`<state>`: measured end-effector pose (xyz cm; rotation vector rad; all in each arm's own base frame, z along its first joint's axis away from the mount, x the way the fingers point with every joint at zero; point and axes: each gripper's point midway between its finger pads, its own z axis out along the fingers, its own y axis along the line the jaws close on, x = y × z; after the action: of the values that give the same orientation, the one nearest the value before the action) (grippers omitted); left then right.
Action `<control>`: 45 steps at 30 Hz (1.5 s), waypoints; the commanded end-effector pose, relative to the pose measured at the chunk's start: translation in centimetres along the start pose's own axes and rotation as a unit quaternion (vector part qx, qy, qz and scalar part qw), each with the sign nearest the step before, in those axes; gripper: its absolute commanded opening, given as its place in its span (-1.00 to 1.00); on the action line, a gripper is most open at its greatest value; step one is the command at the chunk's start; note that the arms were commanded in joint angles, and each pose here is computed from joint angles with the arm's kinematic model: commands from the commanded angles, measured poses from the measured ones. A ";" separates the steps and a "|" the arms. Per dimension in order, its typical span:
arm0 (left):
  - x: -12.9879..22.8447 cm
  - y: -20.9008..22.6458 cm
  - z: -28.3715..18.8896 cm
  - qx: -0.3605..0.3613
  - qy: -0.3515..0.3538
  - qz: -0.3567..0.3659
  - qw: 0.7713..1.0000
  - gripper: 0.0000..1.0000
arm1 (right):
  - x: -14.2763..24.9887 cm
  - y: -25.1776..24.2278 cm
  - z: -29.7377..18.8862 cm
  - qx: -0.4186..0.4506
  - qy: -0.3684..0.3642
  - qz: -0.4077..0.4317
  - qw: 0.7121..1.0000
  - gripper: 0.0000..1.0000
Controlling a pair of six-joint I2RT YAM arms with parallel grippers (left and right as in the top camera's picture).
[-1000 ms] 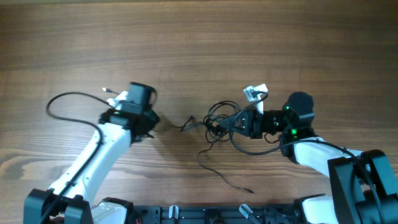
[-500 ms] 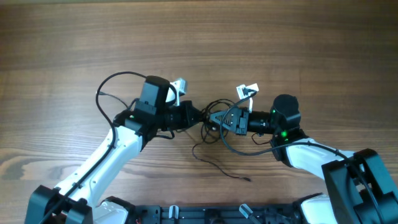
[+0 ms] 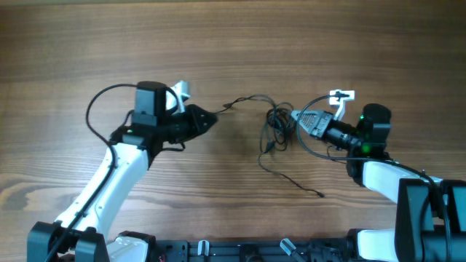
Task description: Untangle cables
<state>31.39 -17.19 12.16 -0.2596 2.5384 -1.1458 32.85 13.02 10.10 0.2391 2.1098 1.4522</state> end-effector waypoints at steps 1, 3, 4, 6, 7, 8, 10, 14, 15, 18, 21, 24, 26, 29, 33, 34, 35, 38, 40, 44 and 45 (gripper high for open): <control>1.9 -2.4 2.0 0.001 0.009 0.059 0.998 -0.09 | 0.1 0.2 0.7 0.005 0.002 -0.003 1.000 -0.91; 2.2 -2.4 3.1 -0.039 -0.014 0.069 0.997 -0.09 | 0.1 0.1 0.7 0.006 0.003 -0.002 1.000 -0.91; 2.4 -2.5 3.5 -0.058 -0.030 0.055 0.996 0.04 | 0.3 -0.1 0.7 0.009 0.006 0.004 1.000 -0.89; 2.6 -3.0 4.2 -0.072 -0.053 0.033 0.995 0.33 | 0.8 -0.6 0.7 0.018 0.014 0.020 1.000 -0.49; 2.8 -3.5 4.6 -0.067 -0.057 0.043 0.995 0.41 | 1.1 -0.9 0.7 0.023 0.019 0.028 0.999 0.19; 3.1 -4.2 5.1 -0.060 -0.060 0.055 0.995 0.53 | 1.2 -1.0 0.7 0.025 0.021 0.029 0.999 0.99; 3.8 -5.1 6.5 -0.046 -0.053 0.069 0.995 0.54 | 0.7 -0.5 0.6 0.017 0.013 0.015 1.000 0.99; 3.5 -2.1 7.2 -0.095 -0.055 0.039 0.993 0.33 | -0.4 1.7 -0.2 -0.022 0.003 0.002 1.000 0.99; 2.5 -1.3 6.6 -0.108 -0.069 0.027 0.991 0.36 | -0.1 2.4 -0.3 -0.032 0.013 -0.001 0.999 0.99; -1.2 -0.1 4.0 -0.102 -0.120 -0.048 0.986 0.60 | 2.3 2.9 0.6 -0.011 0.043 -0.003 0.999 0.99; -4.3 1.1 1.2 -0.093 -0.168 -0.108 0.975 0.99 | 6.3 2.1 3.5 0.056 0.073 -0.031 0.995 0.99; -4.1 2.9 0.6 -0.112 -0.155 -0.135 0.972 1.00 | 8.1 -1.2 4.5 0.184 0.033 0.014 0.982 0.77; -3.5 3.4 0.6 -0.125 -0.145 -0.141 0.971 1.00 | 8.3 -1.0 5.3 0.199 0.011 -0.005 0.980 0.48; -2.8 2.9 1.1 -0.123 -0.135 -0.133 0.974 1.00 | 8.3 -0.5 6.8 0.178 -0.007 0.004 0.984 0.27; -2.1 2.3 1.6 -0.120 -0.125 -0.123 0.977 1.00 | 8.8 -1.1 9.2 0.168 0.004 0.018 0.986 -0.15; -1.9 2.4 1.6 -0.123 -0.122 -0.124 0.977 1.00 | 8.8 -0.7 10.2 0.155 0.019 0.004 0.988 -0.51; -1.7 2.6 1.6 -0.127 -0.119 -0.126 0.977 1.00 | 8.8 0.6 10.8 0.131 0.036 -0.018 0.991 -0.82; -0.6 2.1 1.9 -0.116 -0.082 -0.093 0.986 1.00 | 8.5 5.0 10.6 0.063 0.068 -0.040 0.995 -0.90; 0.4 1.2 2.2 -0.095 -0.046 -0.025 0.994 1.00 | 7.9 7.0 8.4 0.047 0.081 -0.054 0.994 -0.91; 1.0 0.7 2.4 -0.081 -0.025 0.002 0.996 1.00 | 5.6 12.5 3.3 -0.029 0.075 -0.101 0.992 -0.91; 1.1 0.4 2.4 -0.072 -0.022 0.003 0.997 1.00 | 5.7 14.0 2.5 -0.056 0.080 -0.113 0.989 -0.91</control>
<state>31.76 -17.80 9.16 -0.4491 2.5939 -0.8756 29.51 22.97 14.91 0.0740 2.2310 1.3530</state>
